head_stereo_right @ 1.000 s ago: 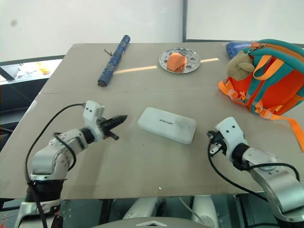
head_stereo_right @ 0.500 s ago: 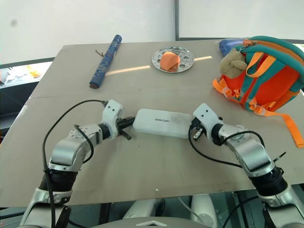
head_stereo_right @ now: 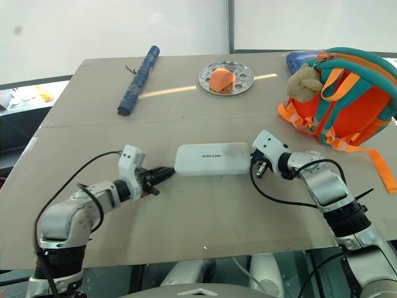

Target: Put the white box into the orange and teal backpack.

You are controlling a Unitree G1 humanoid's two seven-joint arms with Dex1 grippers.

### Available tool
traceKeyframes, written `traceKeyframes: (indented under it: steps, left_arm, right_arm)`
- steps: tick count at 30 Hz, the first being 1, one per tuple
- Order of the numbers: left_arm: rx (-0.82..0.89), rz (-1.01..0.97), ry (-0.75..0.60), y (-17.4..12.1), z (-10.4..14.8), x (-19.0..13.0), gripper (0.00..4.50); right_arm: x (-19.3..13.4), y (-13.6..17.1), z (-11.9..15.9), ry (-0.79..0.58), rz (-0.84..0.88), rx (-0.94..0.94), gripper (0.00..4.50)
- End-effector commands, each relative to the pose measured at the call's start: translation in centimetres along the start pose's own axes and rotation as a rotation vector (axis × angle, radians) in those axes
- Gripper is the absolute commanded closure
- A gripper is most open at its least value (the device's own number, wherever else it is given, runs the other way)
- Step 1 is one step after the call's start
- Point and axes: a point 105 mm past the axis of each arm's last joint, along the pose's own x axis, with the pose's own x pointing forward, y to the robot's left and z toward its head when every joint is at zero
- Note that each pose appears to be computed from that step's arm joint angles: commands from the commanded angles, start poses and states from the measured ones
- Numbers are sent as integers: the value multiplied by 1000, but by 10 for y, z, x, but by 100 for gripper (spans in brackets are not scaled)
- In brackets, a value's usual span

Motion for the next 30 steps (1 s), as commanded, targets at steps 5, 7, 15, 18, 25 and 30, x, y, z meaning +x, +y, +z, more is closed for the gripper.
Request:
traceKeyframes:
  steps: [5,7,15,18,25,30]
  left_arm:
    - [-353,-147,58,9,17,-21,9]
    - [-359,-161,95,3,23,-10,9]
    - [-362,-211,168,-18,17,39,9]
    - [-380,-257,167,-26,16,48,9]
    - [-408,-326,151,-38,15,49,9]
    - [-439,-347,126,-39,15,44,60]
  right_arm:
    - [-5,-6,5,-33,-28,-21,450]
    - [-5,-7,3,-31,-33,-20,450]
    - [1,-2,10,-56,-22,-49,450]
    - [7,8,18,-87,22,-66,450]
    - [28,26,33,-143,70,-47,450]
    - [30,27,31,-148,63,-32,450]
